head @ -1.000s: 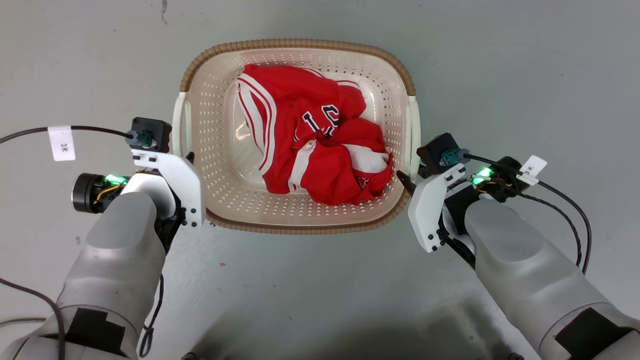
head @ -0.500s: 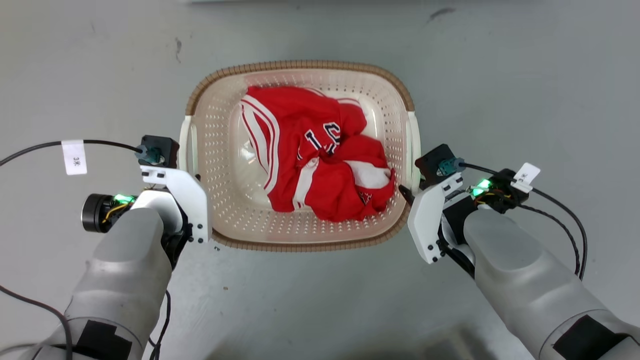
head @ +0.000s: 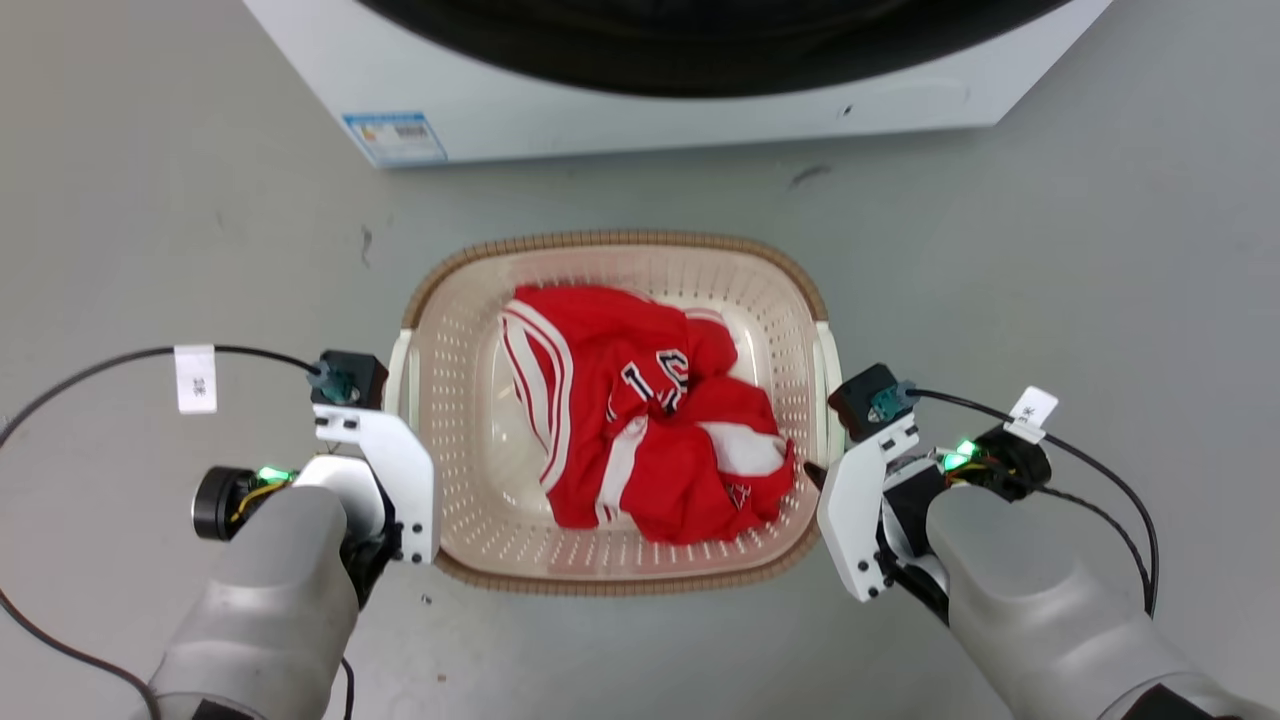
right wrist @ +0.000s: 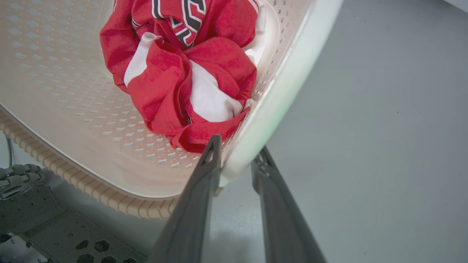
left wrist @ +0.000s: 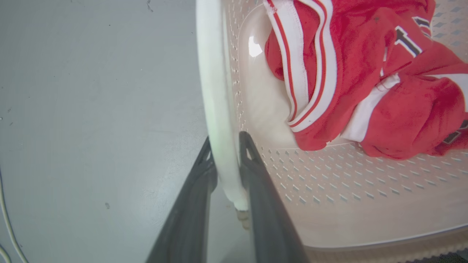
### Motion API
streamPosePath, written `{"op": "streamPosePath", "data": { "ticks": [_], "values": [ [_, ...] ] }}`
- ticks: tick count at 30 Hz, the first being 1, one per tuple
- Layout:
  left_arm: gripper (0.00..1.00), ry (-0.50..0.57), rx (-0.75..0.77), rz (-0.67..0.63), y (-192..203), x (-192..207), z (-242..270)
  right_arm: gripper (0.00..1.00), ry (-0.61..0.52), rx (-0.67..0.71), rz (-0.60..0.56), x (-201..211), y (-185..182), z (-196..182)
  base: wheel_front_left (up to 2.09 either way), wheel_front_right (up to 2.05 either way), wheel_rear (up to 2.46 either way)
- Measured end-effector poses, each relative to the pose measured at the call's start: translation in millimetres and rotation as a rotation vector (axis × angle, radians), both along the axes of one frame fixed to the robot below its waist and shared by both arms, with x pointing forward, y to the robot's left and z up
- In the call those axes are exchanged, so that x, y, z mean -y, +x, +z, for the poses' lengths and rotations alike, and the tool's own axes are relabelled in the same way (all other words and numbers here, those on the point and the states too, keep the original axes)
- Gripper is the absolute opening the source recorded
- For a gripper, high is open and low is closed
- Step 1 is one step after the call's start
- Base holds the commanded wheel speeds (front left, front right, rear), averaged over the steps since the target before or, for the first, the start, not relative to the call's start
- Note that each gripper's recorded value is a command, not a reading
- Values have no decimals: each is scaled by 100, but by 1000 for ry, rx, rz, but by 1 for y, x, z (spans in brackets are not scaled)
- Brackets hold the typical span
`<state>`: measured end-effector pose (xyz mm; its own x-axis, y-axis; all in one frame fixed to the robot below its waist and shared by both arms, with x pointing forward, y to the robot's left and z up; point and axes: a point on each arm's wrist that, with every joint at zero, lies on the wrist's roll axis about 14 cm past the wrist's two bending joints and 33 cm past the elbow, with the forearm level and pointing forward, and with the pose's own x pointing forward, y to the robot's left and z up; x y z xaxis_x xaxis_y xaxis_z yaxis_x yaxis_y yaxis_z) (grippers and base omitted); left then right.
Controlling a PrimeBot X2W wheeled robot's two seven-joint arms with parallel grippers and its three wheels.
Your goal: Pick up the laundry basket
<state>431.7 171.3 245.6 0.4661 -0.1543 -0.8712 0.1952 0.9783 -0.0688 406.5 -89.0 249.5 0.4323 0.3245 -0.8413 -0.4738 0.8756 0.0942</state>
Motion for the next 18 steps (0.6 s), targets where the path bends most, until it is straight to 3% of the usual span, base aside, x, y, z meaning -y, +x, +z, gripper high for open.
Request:
{"op": "streamPosePath", "data": {
  "ticks": [18],
  "values": [
    [0,-14,-14,-68,-36,19,63,0,-68,28,-20,17,-36,61,0,0,0]
  ]
}}
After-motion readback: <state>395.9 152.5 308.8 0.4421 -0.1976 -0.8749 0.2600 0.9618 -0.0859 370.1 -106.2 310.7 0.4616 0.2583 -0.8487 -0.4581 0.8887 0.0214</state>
